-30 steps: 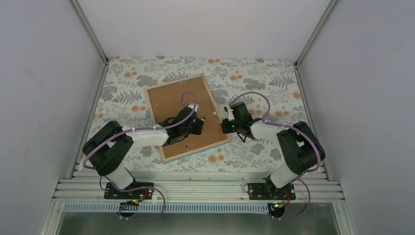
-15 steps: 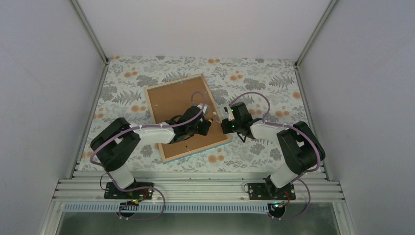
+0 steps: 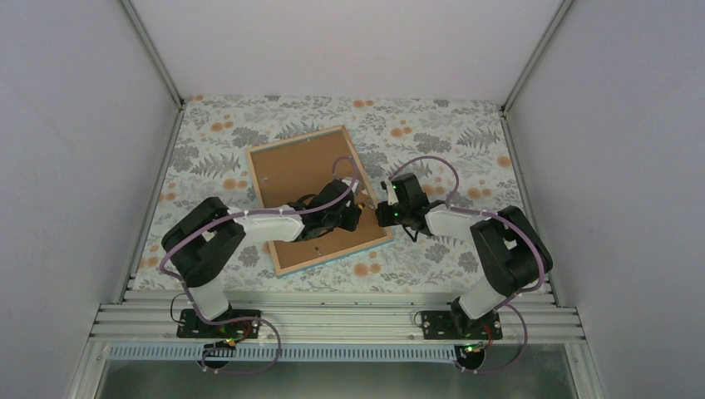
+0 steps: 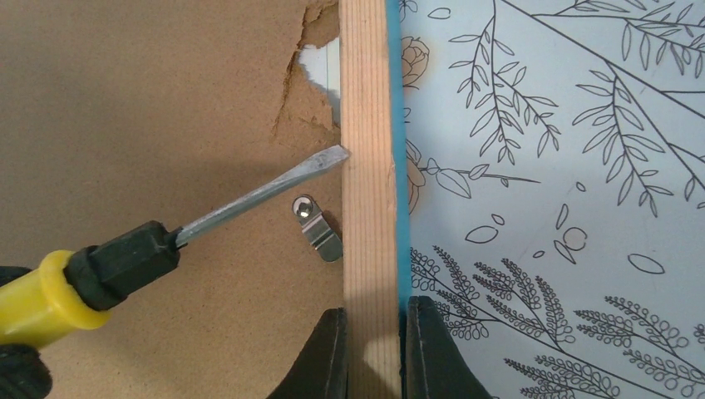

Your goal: Take the photo out of the frame

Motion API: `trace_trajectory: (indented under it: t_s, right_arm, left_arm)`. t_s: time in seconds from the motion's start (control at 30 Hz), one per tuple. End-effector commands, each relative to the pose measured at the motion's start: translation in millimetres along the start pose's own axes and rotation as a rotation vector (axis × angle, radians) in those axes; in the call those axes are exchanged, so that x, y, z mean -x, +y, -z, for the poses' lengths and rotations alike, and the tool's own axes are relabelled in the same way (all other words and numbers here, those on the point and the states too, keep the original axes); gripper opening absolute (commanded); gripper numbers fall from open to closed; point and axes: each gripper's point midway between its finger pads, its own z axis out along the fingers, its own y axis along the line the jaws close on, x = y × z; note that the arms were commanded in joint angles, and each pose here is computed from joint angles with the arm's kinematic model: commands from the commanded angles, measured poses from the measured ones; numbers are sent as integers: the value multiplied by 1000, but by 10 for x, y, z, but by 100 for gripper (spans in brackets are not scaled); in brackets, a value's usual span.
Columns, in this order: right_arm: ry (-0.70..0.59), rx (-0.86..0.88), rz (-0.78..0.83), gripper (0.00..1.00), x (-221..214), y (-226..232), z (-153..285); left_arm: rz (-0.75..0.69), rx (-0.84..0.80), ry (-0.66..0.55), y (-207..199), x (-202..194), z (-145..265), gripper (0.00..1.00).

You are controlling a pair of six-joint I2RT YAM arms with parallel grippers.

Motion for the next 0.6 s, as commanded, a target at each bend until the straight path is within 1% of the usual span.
trace_trajectory:
  t_s: [0.0,0.23,0.57]
  right_arm:
    - [42,-22,-30,4,-166,-80,-46]
    - [45,-20,-30,4,-170,-80,-59]
    - [54,-21,-31,4,-191,-88,-80]
  left_arm:
    - [-11,20,53,-4,-121,31,2]
    - [-3,24,20,-1,-77,142,2]
    - [-42,22,44,-34,-79,62,2]
